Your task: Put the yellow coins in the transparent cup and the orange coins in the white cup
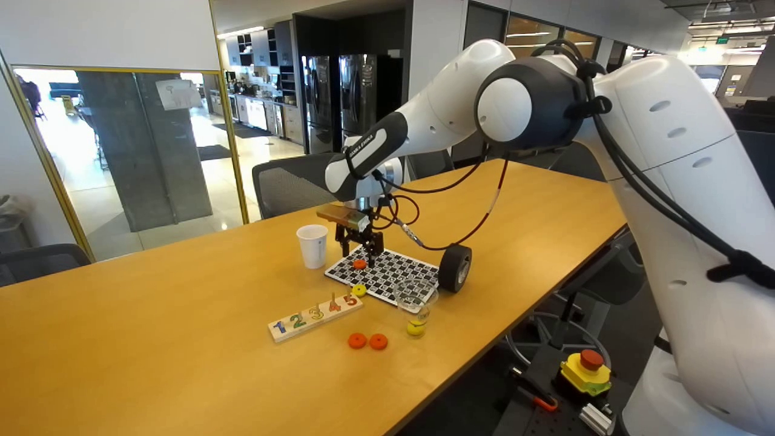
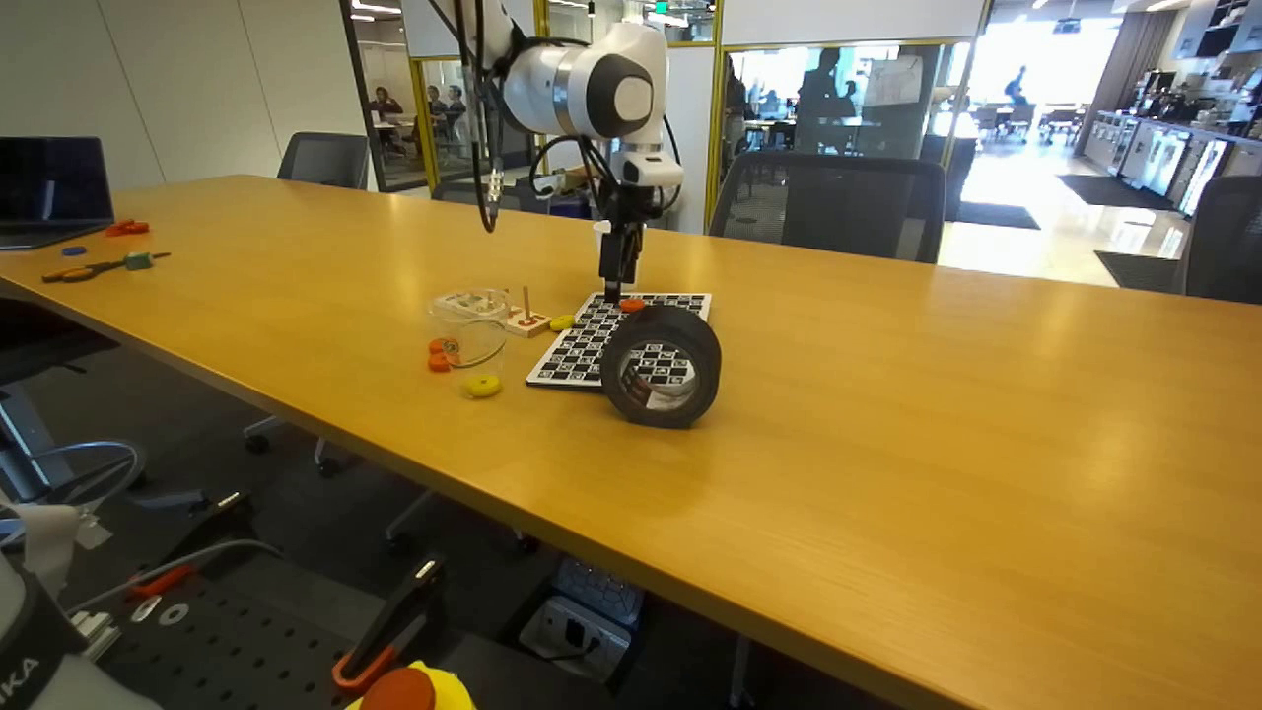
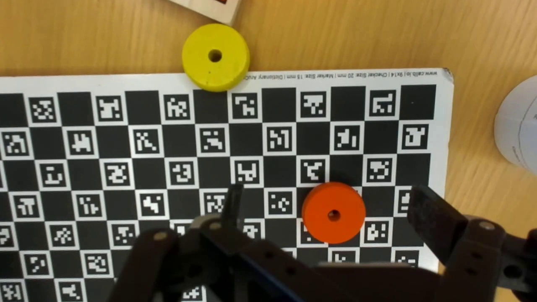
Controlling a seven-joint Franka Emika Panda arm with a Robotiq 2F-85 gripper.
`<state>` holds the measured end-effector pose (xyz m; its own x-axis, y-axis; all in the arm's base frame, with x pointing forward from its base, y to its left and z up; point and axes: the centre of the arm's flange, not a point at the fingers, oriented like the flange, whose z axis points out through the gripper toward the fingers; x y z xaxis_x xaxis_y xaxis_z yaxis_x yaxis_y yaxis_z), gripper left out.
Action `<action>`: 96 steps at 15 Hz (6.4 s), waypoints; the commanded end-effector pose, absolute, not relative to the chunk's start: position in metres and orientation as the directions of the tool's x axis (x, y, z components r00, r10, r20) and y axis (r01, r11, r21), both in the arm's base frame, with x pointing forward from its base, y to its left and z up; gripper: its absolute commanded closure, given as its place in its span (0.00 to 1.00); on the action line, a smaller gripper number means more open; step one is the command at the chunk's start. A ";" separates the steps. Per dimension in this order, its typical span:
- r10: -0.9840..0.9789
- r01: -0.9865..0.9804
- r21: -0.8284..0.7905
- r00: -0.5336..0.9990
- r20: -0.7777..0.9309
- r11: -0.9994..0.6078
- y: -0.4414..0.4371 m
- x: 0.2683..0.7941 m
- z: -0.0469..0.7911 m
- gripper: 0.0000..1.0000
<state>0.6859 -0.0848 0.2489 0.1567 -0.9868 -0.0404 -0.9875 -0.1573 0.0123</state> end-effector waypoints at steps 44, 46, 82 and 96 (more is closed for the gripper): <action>-0.964 -0.967 -0.107 0.213 0.158 -0.231 -0.047 0.725 0.353 0.77; -0.958 -0.962 -0.119 0.222 0.180 -0.245 -0.036 0.729 0.370 0.77; -0.977 -0.980 -0.034 0.193 0.087 -0.197 0.002 0.676 0.369 0.00; -0.987 -0.988 0.024 0.154 0.045 -0.153 -0.023 0.612 0.248 0.00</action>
<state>0.6277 -0.0207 0.2578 0.1645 -0.9844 0.0631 -0.9852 -0.1609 0.0584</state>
